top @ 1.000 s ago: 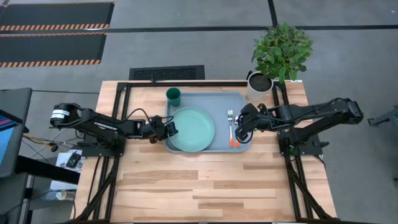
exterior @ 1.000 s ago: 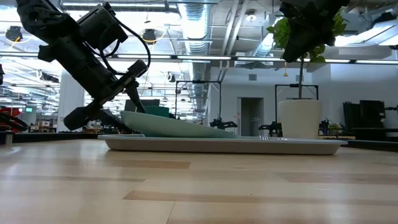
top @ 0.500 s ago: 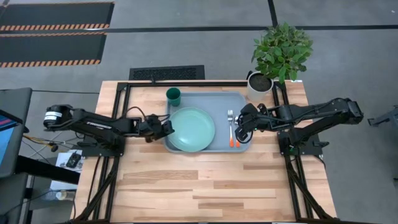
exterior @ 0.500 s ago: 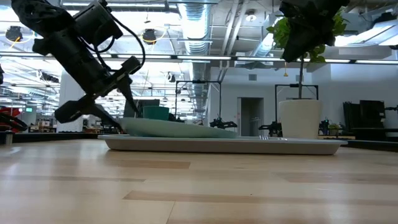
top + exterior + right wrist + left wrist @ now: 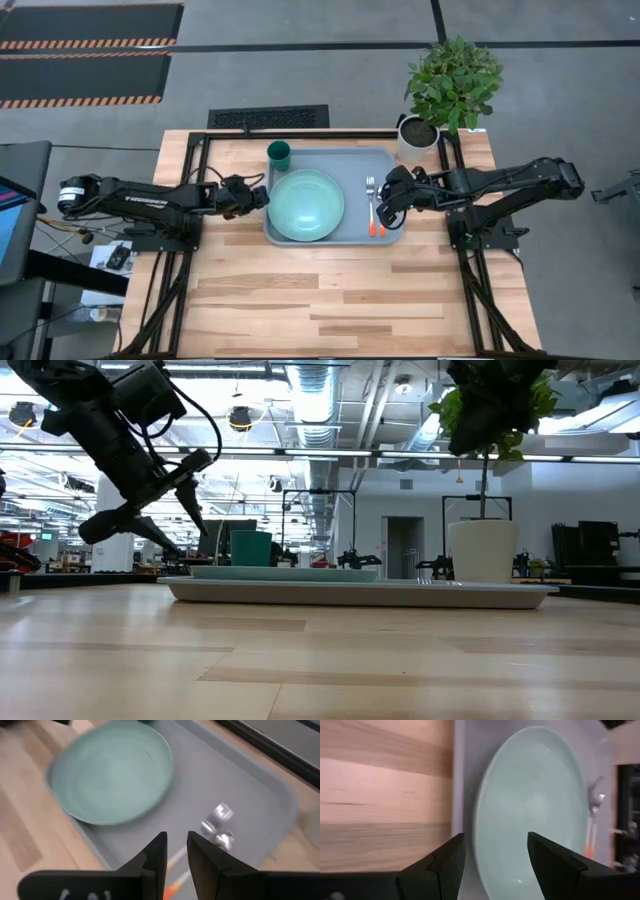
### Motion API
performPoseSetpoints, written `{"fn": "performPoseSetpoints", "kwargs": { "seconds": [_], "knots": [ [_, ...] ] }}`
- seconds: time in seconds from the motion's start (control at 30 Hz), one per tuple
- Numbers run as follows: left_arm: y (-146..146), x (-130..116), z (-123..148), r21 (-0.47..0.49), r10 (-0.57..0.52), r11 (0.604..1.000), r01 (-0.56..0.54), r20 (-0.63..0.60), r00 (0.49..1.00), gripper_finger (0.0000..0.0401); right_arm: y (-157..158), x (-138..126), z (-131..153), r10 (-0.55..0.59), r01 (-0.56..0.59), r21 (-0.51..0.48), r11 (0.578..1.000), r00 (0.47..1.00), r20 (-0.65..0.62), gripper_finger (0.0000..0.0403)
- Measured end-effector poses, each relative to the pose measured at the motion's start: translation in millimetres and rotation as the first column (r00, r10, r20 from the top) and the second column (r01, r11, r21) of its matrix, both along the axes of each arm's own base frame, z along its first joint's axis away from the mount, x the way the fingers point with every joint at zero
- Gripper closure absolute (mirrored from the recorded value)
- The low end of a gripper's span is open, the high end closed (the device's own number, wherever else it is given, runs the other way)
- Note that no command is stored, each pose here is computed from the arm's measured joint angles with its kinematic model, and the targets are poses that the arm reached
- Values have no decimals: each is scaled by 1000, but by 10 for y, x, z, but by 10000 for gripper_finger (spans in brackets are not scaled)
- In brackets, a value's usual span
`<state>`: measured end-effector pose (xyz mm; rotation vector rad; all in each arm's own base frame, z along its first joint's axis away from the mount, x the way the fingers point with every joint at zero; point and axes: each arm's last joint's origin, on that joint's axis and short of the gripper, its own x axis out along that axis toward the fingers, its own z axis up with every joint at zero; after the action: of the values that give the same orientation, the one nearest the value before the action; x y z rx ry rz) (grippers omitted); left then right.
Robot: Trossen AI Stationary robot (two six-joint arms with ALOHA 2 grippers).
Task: Pick and place plate/cup/fork/spoon on tray
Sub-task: Return to Home Position
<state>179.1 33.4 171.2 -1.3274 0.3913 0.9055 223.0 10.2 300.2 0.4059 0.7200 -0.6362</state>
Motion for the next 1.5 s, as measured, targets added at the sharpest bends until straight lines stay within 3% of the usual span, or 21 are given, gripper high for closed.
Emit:
{"fn": "performPoseSetpoints", "kwargs": {
  "seconds": [0.13,0.27,0.33,0.47,0.57,0.73,0.83,1.0,1.07,1.27,1.37,1.5],
  "knots": [
    [-14,-54,234,65,-80,995,73,126,989,202,20,69,157,121,-117,-38,992,982,142,302],
    [-49,-145,710,275,-233,949,152,288,929,202,38,65,395,256,-228,-124,966,917,305,302],
    [-80,-234,941,400,-314,901,168,332,889,202,44,4,522,321,-267,-191,944,877,358,302],
    [-163,-464,1369,628,-473,760,166,359,805,202,32,-191,685,373,-282,-270,921,841,393,302],
    [-202,-641,1510,749,-491,654,105,314,813,202,-12,-367,787,371,-253,-301,920,812,450,302],
    [-248,-854,1428,812,-468,582,56,277,839,202,-126,-694,716,292,-153,-279,948,765,574,302],
    [-294,-855,1216,810,-519,576,112,257,815,202,-135,-822,505,270,-137,-254,957,736,621,302],
    [-363,-792,827,777,-565,603,183,253,785,202,-117,-929,177,272,-123,-253,959,644,715,302],
    [-385,-783,724,785,-584,589,191,250,772,202,-119,-965,75,271,-115,-256,960,617,739,302],
    [-418,-871,581,806,-656,554,208,268,706,202,-204,-1159,-133,175,16,-233,972,607,775,302],
    [-424,-962,554,823,-701,529,206,287,652,202,-233,-1291,-184,177,55,-253,966,572,800,302],
    [-428,-1002,501,845,-722,485,224,242,648,202,-237,-1368,-414,196,44,-271,962,580,791,302]
  ]
}}
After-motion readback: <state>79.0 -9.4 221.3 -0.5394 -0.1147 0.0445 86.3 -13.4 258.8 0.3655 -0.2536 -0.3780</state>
